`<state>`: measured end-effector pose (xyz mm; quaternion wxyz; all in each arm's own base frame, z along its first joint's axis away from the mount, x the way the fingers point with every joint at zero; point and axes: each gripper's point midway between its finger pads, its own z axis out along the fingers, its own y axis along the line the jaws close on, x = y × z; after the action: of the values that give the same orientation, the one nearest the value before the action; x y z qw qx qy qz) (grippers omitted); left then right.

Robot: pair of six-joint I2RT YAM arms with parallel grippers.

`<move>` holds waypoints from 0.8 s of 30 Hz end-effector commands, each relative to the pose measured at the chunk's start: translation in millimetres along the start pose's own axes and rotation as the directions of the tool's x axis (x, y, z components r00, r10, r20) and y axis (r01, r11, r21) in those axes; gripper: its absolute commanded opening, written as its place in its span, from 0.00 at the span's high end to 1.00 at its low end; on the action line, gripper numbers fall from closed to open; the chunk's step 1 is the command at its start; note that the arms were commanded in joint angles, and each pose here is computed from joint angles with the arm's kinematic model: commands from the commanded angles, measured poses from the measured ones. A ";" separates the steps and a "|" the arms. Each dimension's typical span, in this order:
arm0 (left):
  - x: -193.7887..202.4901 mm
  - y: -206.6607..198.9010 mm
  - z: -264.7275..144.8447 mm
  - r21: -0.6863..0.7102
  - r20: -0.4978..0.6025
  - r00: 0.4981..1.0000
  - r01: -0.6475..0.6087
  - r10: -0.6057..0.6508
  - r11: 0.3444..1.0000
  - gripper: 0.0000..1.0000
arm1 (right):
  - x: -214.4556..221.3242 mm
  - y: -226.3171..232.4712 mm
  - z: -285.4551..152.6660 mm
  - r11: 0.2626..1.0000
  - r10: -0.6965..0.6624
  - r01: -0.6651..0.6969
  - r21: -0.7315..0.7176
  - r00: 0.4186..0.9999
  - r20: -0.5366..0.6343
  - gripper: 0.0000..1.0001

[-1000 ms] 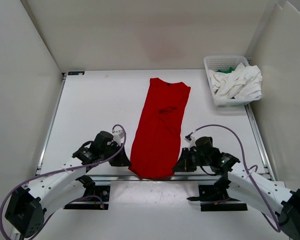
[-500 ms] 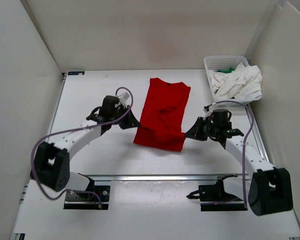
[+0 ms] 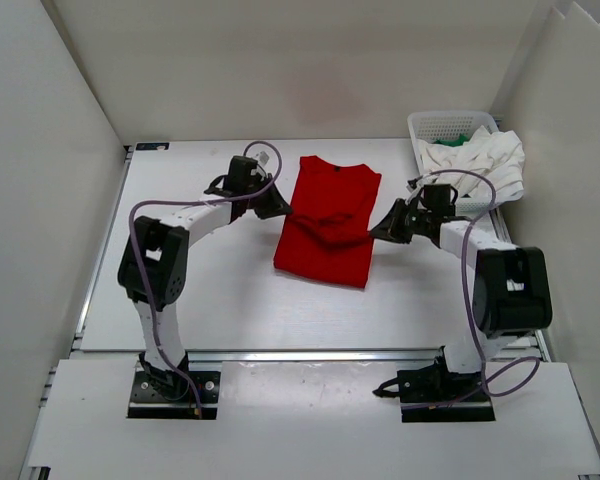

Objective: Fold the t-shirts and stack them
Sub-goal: Fold the folded rectangular tshirt in 1/3 of the way

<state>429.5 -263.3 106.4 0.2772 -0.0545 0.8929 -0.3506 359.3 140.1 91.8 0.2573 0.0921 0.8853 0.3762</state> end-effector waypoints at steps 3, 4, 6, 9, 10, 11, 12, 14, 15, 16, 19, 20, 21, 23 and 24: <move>-22.2 15.8 16.0 -0.013 0.034 0.999 0.033 -0.032 0.999 0.96 | -43.5 -1.9 23.0 0.999 -0.049 0.050 -0.021 0.998 0.043 1.00; -17.2 21.7 22.0 -0.016 0.015 0.999 0.039 -0.039 0.999 0.93 | -42.9 -7.4 28.3 0.999 -0.031 0.032 -0.015 0.999 0.032 0.99; -19.7 25.6 24.4 -0.009 0.019 0.998 0.062 -0.062 0.998 0.84 | -47.5 -15.0 33.4 1.000 -0.027 0.027 0.002 0.999 0.043 0.99; -25.1 29.6 19.1 0.044 0.046 0.995 0.091 -0.093 0.995 0.69 | -50.2 -21.8 33.6 1.000 0.011 -0.011 0.016 0.999 0.051 0.96; -35.4 19.4 11.7 0.074 0.086 0.992 0.087 -0.093 0.993 0.63 | -54.0 -18.0 33.1 1.000 -0.008 0.007 0.017 0.998 0.068 0.96; -45.8 16.4 0.6 0.096 0.130 0.987 0.083 -0.095 0.992 0.60 | -57.2 -18.6 31.6 1.000 -0.008 0.006 0.030 0.996 0.083 0.95; -44.7 9.4 -3.7 0.123 0.140 0.985 0.086 -0.103 0.989 0.58 | -60.2 -16.3 28.2 1.000 -0.009 0.006 0.031 0.996 0.094 0.91; -57.3 -8.4 -28.7 0.158 0.191 0.978 0.050 -0.080 0.986 0.52 | -65.1 -3.2 19.0 0.998 -0.046 0.042 0.036 0.991 0.124 0.84; -50.2 -11.6 -30.5 0.152 0.190 0.979 0.047 -0.076 0.987 0.51 | -63.5 2.2 13.1 0.997 -0.064 0.058 0.044 0.989 0.131 0.80; -51.0 -20.2 -41.6 0.159 0.210 0.976 0.030 -0.063 0.987 0.51 | -66.2 2.9 9.8 0.995 -0.077 0.067 0.070 0.986 0.149 0.77; -14.2 -35.2 -56.1 0.191 0.196 0.980 -0.004 -0.035 0.982 0.56 | -64.9 10.2 -7.1 0.990 -0.108 0.088 0.110 0.974 0.198 0.58; 2.5 -40.2 -57.8 0.193 0.190 0.981 -0.007 -0.030 0.981 0.55 | -61.1 9.0 -11.7 0.988 -0.107 0.080 0.133 0.971 0.214 0.57; 24.7 -42.4 -56.8 0.195 0.163 0.987 -0.018 -0.015 0.981 0.55 | -57.4 14.8 -15.5 0.984 -0.139 0.109 0.139 0.964 0.227 0.57; 52.3 -42.7 -52.6 0.197 0.128 0.992 -0.034 0.009 0.980 0.56 | -43.0 21.5 -13.6 0.981 -0.164 0.137 0.138 0.964 0.208 0.63; 69.6 -42.0 -48.0 0.208 0.090 0.996 -0.032 0.013 0.978 0.56 | -35.2 31.9 -8.6 0.980 -0.184 0.164 0.115 0.965 0.186 0.73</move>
<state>369.1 -270.7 157.4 0.3502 -0.0466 0.8289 -0.4337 392.5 131.6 135.5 0.3624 0.0856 0.8743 0.3113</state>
